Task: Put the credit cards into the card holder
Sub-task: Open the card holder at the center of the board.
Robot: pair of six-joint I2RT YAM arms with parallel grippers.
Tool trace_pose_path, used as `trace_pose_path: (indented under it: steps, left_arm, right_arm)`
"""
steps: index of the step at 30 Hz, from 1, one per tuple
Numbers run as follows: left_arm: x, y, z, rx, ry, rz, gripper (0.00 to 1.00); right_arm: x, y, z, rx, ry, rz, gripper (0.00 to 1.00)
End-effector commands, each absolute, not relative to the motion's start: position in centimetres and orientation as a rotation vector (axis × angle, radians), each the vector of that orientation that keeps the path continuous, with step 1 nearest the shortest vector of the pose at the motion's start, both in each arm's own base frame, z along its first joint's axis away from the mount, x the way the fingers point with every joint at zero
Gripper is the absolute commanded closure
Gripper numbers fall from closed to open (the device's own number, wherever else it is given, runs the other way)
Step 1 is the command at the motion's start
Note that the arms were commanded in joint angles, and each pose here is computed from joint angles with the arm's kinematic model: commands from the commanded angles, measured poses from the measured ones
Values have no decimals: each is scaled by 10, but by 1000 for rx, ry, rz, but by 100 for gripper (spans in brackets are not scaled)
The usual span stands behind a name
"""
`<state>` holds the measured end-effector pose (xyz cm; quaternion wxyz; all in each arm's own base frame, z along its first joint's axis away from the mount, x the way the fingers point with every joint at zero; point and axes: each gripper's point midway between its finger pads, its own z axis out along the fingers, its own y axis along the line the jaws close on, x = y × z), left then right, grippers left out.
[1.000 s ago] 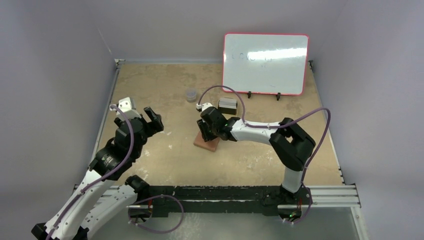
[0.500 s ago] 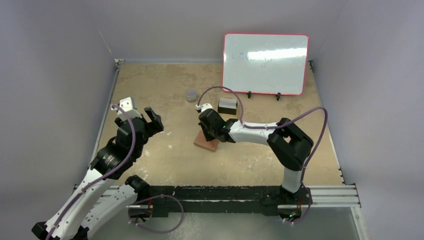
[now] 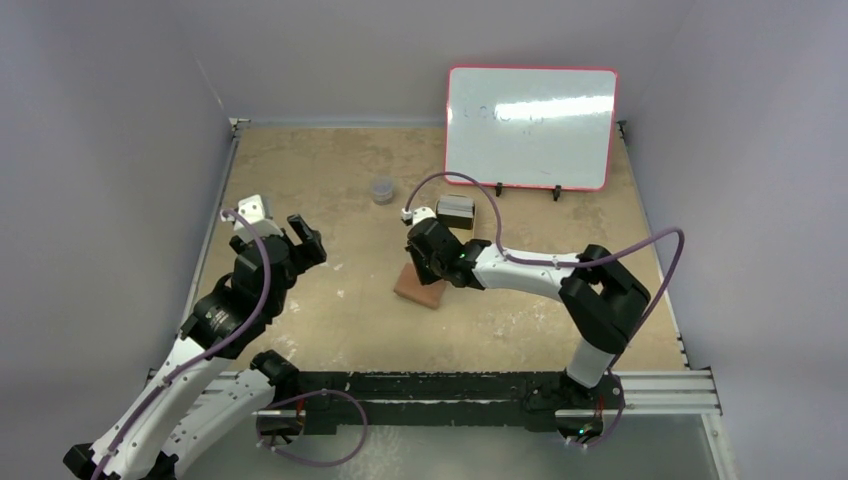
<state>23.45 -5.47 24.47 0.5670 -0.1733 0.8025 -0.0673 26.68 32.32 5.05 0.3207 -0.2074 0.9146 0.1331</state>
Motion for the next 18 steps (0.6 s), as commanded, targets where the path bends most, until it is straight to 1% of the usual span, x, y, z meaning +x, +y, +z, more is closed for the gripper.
trace_pose_path:
  steps: [1,3,7,13,18]
  left_arm:
    - [236,-51,254,-446,1843,-171,22]
    - [236,-51,254,-447,1839,-174,22]
    - [235,-50,255,-449,1834,-175,22]
    - [235,-49,256,-451,1833,-172,23]
    - [235,-48,256,-452,1832,-169,23]
  right_arm:
    - [262,325,65,-634,2361,376,81]
    - [263,324,64,-708,2337,358,74]
    - [268,327,64,-812,2278,338,64]
    - [269,319,48,-885,2290,259,62]
    - [263,323,32,-953,2304,288,61]
